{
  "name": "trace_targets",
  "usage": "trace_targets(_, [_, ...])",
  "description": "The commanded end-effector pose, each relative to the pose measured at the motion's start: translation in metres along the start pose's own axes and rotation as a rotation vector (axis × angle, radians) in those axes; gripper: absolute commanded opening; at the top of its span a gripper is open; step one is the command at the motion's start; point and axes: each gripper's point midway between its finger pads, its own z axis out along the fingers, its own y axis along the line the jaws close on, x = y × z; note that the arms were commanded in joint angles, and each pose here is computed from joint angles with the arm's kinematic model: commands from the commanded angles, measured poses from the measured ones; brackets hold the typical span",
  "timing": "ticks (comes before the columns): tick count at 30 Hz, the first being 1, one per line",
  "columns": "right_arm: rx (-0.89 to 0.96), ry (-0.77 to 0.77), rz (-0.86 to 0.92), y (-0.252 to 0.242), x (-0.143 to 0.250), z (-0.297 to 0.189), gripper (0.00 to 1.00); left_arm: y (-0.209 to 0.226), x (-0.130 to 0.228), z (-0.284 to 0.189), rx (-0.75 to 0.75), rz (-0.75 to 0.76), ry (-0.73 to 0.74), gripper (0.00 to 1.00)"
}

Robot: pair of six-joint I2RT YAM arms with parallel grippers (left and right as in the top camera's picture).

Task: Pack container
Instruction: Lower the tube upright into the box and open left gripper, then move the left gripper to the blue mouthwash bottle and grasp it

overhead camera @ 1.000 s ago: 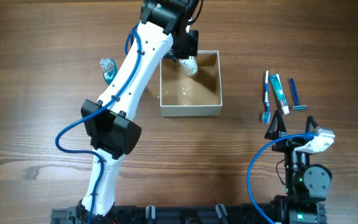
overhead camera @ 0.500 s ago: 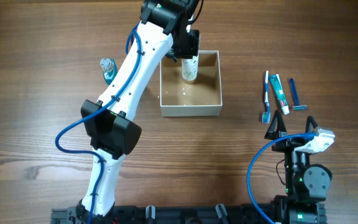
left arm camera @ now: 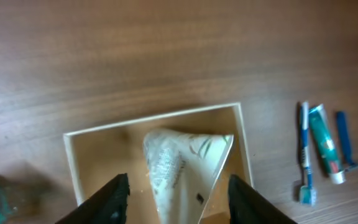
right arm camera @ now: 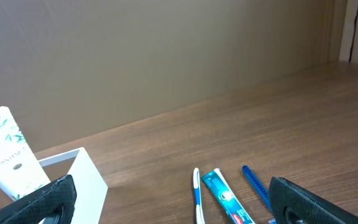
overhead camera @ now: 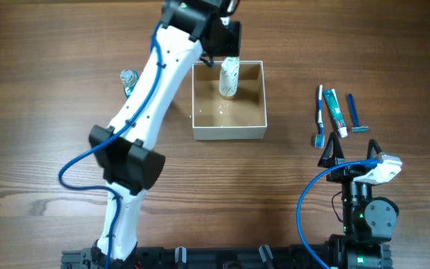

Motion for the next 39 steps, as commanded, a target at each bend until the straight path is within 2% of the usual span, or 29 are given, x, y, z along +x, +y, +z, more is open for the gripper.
trace_targets(1, [0.000,-0.001,-0.007,0.000,0.000,0.000,1.00,0.016,-0.027,-0.069,0.027,-0.032,-0.149,0.54])
trace_targets(4, [0.000,-0.001,-0.007,0.000,0.000,0.000,1.00,0.036,-0.036,-0.092,0.006,-0.073,-0.198,0.57])
trace_targets(8, [0.000,-0.001,-0.007,0.000,0.000,0.000,1.00,0.085,-0.039,-0.120,-0.119,-0.165,-0.245,0.74])
trace_targets(10, [0.000,-0.001,-0.007,0.000,0.000,0.000,1.00,0.117,-0.032,-0.131,-0.205,-0.257,-0.240,0.76])
trace_targets(17, [0.000,-0.001,-0.007,0.000,0.000,0.000,1.00,0.186,0.021,-0.131,-0.341,-0.404,-0.017,0.79])
trace_targets(21, [0.000,-0.001,-0.006,0.000,0.000,0.000,1.00,0.196,0.026,-0.117,-0.361,-0.369,0.040,0.79])
trace_targets(26, [0.000,-0.001,-0.007,0.000,0.000,0.000,1.00,0.204,0.026,-0.102,-0.376,-0.378,0.067,0.80])
trace_targets(32, [0.000,-0.001,-0.007,0.000,0.000,0.000,1.00,0.214,0.036,-0.070,-0.399,-0.390,0.163,0.81])
trace_targets(37, [0.000,-0.001,-0.007,0.000,0.000,0.000,1.00,0.218,0.050,-0.043,-0.403,-0.392,0.264,0.79])
trace_targets(39, [0.000,-0.001,-0.007,0.000,0.000,0.000,1.00,0.214,0.055,-0.034,-0.367,-0.375,0.304,0.74])
